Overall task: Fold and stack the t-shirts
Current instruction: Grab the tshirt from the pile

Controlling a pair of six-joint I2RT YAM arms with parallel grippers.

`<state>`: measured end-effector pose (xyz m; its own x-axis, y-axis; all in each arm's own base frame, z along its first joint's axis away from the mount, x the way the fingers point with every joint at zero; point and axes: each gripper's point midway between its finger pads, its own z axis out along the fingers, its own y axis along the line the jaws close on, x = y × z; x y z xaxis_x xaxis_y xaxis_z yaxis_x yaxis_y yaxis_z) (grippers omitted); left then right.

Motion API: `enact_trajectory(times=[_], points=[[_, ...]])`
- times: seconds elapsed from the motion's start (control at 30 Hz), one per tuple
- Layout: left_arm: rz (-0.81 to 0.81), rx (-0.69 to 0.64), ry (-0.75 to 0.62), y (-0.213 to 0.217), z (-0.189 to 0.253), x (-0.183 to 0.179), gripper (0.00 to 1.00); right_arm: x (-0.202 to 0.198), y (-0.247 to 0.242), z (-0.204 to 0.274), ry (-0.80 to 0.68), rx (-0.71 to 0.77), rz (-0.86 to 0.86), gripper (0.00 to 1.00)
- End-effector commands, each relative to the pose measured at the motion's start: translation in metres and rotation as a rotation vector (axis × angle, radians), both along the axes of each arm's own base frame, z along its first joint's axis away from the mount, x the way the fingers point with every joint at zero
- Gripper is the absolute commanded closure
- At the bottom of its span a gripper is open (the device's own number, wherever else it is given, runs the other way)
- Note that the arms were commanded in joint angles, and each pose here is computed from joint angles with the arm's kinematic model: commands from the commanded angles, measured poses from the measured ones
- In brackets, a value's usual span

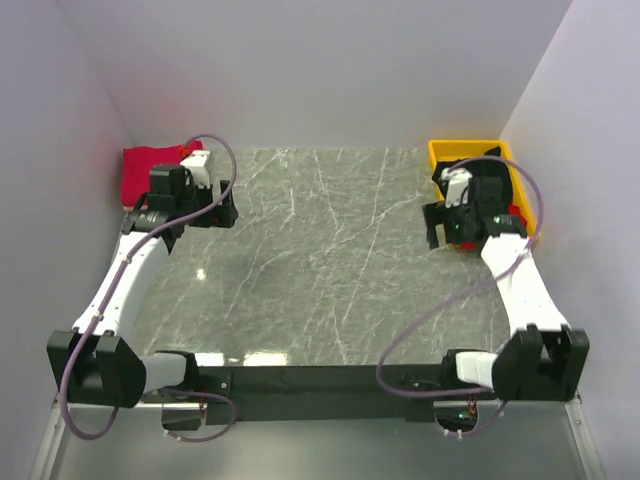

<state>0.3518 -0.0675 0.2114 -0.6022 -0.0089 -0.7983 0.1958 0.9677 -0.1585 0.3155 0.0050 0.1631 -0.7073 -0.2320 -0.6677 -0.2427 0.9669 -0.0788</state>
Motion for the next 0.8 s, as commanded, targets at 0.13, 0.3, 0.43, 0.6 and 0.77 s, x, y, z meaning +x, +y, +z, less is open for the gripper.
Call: enact_trajectory(times=[0.13,0.3,0.43,0.6,0.77], points=[[0.015,-0.009,-0.079,0.000,0.034,0.025,0.01,0.104,-0.084,0.031,-0.108,0.017,-0.320,0.00],[0.044,0.036,-0.054,0.008,0.026,0.038,0.01,0.152,-0.135,0.000,-0.018,-0.003,-0.478,0.00],[0.090,0.114,0.030,0.023,0.007,0.046,0.01,0.196,-0.153,-0.030,0.045,0.009,-0.494,0.00],[0.072,0.145,0.052,0.025,-0.001,0.050,0.00,0.222,-0.157,-0.053,0.057,0.001,-0.462,0.00],[0.065,0.155,0.098,0.025,-0.013,0.050,0.01,0.223,-0.162,-0.088,0.112,-0.036,-0.445,0.36]])
